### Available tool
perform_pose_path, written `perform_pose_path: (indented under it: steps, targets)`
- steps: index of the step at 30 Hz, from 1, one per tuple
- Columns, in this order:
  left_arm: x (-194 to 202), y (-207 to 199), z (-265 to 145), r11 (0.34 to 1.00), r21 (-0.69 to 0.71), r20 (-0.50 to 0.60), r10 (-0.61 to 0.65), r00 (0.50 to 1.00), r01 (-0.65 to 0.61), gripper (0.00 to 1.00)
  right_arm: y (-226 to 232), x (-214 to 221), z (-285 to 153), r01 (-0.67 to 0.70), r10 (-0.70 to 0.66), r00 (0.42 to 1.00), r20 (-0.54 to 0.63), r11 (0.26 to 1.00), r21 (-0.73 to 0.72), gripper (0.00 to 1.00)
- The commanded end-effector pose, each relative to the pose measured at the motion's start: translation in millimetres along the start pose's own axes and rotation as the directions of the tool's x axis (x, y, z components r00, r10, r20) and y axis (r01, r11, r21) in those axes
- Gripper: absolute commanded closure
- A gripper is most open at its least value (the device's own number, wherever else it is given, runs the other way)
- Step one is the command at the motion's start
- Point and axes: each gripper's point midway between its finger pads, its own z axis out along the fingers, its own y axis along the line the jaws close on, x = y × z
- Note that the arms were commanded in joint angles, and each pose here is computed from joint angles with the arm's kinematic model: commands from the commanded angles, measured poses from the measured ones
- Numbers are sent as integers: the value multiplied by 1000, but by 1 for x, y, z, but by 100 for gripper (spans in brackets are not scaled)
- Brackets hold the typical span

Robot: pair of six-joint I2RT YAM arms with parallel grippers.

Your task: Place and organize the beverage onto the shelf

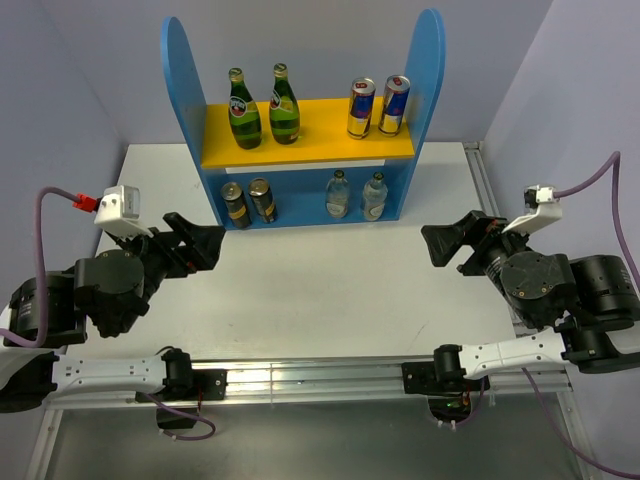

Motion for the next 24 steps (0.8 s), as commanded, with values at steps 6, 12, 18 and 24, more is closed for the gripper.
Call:
perform_pose_path:
  steps: [6,12,18,24]
  targets:
    - [-2,-1,3,1000,-13,24,17,1000,-16,1,-6,1,-1,15,-15,1000,2,1000,-9,0]
    - [0,-4,5,1000,-6,27,25,999,-24,1,-9,1,-1,12,-12,1000,5,1000,-6,0]
    - [2,-4,7,999,-19,26,42,999,-42,0,-10,3,-1,14,-14,1000,9,1000,-6,0]
    - [2,5,12,993,-99,53,73,996,-68,1,-11,5,0,18,-18,1000,12,1000,0,0]
